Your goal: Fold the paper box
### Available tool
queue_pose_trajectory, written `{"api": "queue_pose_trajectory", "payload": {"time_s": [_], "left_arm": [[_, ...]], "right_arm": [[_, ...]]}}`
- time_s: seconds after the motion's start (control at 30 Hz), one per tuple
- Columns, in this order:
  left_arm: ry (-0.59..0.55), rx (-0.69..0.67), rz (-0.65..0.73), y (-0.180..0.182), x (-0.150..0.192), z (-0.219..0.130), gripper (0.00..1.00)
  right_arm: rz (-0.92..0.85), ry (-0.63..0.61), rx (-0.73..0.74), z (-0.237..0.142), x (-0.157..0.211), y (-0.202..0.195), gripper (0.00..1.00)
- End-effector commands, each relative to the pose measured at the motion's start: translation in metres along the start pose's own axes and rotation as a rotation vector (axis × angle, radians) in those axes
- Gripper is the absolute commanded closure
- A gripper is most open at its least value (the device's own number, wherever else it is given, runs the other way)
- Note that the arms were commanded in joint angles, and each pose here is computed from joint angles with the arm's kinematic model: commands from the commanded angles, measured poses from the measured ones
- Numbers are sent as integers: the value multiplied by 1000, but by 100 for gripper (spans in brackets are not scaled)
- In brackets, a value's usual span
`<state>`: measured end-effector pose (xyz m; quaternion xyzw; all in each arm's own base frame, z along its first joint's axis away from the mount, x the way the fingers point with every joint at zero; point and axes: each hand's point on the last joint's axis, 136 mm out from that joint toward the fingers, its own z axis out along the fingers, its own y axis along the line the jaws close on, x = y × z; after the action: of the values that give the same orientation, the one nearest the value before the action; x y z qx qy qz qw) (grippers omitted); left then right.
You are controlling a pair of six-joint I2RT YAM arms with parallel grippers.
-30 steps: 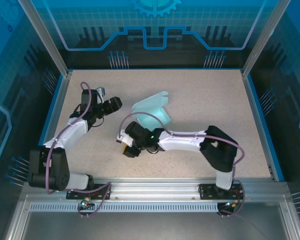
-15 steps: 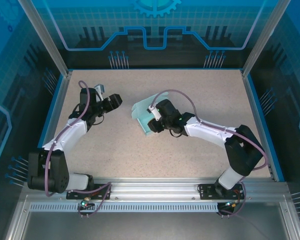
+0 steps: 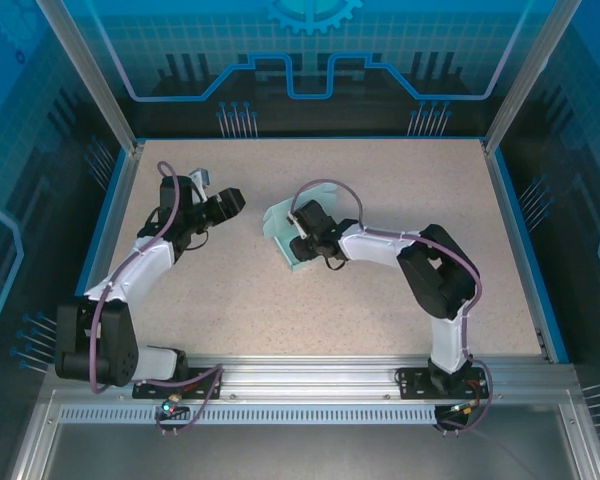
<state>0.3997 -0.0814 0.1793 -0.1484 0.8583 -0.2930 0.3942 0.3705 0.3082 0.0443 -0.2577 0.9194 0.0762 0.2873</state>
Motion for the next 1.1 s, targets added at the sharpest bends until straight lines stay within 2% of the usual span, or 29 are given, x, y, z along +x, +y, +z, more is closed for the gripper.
{"api": "queue_pose_trajectory", "payload": {"time_s": [0.0,0.13,0.3,0.47,0.6,0.83,0.9,1.0,1.07], "left_arm": [[-28,42,9,-11,-11,-4,21],[-24,48,6,-12,-11,-3,21],[-25,47,7,-12,-11,-4,21],[-31,38,2,-10,-9,-7,20],[-26,81,-10,-14,-1,-9,20],[-56,71,60,-12,11,-21,16],[-54,47,92,-10,12,-25,12],[-80,5,130,-3,11,-32,1],[-115,-29,143,3,9,-38,1]], "right_arm": [[29,-4,37,4,-8,-10,52],[31,-8,40,2,-10,-11,45],[30,-20,39,-8,-13,-12,41],[25,-80,11,-38,-16,-12,38],[-8,-173,-6,-77,-25,-16,33],[-65,-373,112,-133,-52,-62,24],[-49,-408,137,-143,-58,-76,22],[-16,-448,190,-158,-65,-97,17],[6,-468,217,-165,-67,-110,12]]}}
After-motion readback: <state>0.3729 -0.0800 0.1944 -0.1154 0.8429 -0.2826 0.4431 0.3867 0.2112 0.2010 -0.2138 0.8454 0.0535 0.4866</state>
